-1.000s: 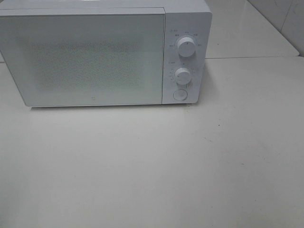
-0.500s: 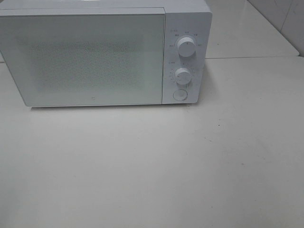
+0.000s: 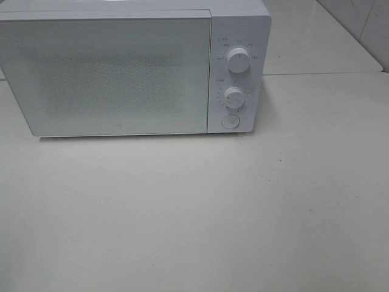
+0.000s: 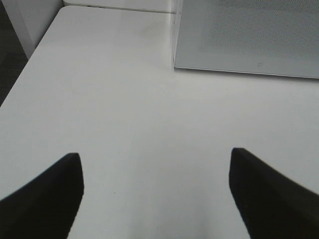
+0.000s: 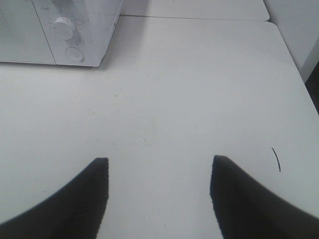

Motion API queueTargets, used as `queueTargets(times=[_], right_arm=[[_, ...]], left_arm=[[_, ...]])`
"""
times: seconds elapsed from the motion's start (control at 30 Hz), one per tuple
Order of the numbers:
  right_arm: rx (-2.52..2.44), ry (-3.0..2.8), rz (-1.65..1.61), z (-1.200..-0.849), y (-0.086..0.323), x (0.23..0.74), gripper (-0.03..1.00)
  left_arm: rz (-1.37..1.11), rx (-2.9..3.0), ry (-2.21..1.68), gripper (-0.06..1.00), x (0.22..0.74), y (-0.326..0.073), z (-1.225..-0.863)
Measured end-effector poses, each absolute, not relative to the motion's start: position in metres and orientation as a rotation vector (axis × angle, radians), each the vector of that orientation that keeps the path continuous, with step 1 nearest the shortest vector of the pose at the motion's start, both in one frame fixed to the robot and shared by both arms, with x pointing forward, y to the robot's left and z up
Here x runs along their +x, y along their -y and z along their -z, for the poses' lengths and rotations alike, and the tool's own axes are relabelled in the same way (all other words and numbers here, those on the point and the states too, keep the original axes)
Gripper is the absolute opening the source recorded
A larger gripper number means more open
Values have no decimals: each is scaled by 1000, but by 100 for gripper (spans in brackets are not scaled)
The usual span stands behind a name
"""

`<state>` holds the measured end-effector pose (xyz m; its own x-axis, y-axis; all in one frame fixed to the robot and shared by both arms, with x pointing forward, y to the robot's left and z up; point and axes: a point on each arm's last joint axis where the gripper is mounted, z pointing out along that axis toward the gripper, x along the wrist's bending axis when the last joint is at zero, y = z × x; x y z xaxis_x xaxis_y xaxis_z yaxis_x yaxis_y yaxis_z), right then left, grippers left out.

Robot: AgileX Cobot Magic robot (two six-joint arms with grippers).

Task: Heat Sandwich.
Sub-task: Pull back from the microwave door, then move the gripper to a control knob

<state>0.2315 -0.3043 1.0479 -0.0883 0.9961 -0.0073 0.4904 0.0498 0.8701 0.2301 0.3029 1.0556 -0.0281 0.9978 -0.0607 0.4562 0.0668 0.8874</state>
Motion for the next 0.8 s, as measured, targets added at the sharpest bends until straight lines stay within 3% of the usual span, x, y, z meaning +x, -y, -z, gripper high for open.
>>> queueTargets(times=[0.5,0.8], right_arm=[[1419,-1577,-979,-1064,306,243,59],[1257,-1468,-1113,-1095,295,300,60]], left_arm=[[-906,1489,-1590,76,230,-303,-1056],[-906,1489,-1590,76,230,-303,-1056]])
